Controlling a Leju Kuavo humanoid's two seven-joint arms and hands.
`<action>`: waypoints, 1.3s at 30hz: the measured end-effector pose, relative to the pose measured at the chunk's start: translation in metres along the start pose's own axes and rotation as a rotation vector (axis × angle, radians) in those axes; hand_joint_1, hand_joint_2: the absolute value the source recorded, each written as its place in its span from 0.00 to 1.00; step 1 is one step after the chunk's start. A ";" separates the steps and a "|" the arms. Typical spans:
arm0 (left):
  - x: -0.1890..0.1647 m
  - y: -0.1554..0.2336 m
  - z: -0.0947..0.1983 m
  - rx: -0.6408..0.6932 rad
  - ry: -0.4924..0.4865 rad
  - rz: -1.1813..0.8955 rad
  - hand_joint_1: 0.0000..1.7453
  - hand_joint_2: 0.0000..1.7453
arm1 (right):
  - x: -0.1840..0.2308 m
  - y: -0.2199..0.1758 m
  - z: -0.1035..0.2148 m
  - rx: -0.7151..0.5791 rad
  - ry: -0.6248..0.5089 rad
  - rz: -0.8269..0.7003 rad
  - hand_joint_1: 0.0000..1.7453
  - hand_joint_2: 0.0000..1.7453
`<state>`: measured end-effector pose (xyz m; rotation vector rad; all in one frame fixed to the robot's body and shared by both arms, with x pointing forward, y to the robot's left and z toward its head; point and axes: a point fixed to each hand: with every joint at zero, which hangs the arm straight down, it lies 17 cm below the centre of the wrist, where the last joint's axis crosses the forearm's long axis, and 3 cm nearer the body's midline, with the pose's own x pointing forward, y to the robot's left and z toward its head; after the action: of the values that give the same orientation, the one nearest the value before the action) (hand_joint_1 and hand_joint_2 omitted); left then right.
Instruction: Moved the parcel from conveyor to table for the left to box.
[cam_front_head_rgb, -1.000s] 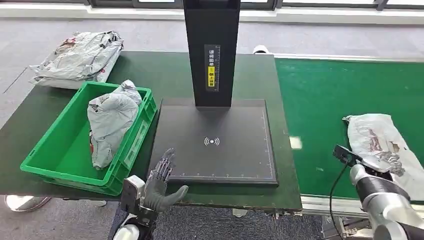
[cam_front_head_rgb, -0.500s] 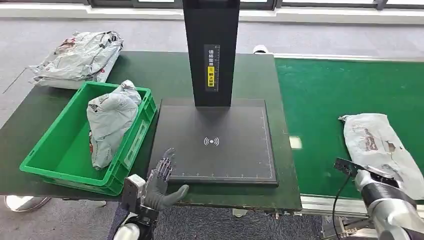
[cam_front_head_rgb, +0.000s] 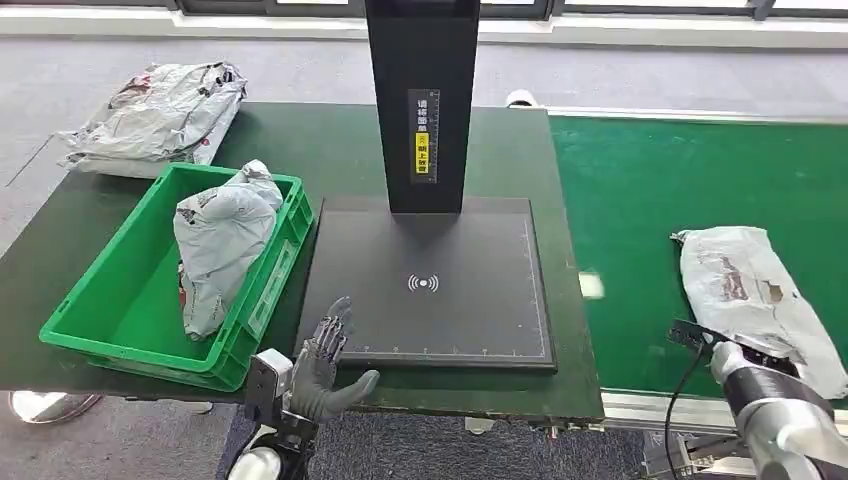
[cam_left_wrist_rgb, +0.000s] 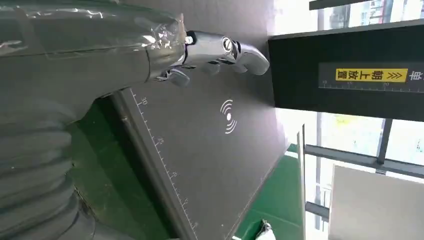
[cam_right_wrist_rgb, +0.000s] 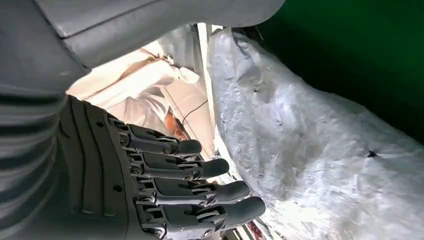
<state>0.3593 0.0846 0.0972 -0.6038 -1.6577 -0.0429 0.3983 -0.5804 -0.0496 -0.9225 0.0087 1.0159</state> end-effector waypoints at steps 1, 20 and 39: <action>0.000 0.000 0.000 0.000 0.000 0.001 0.00 1.00 | 0.000 0.000 0.000 0.001 0.000 0.000 0.00 1.00; -0.001 -0.002 -0.001 -0.001 0.003 0.003 0.00 1.00 | -0.004 0.000 -0.002 -0.004 0.005 0.012 0.00 1.00; 0.004 -0.004 -0.006 -0.012 -0.012 0.004 0.00 1.00 | 0.139 0.001 0.054 0.142 -0.663 -0.484 1.00 1.00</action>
<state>0.3631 0.0801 0.1033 -0.6173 -1.6686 -0.0462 0.4540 -0.4435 -0.0723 -0.3921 -0.6600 0.8091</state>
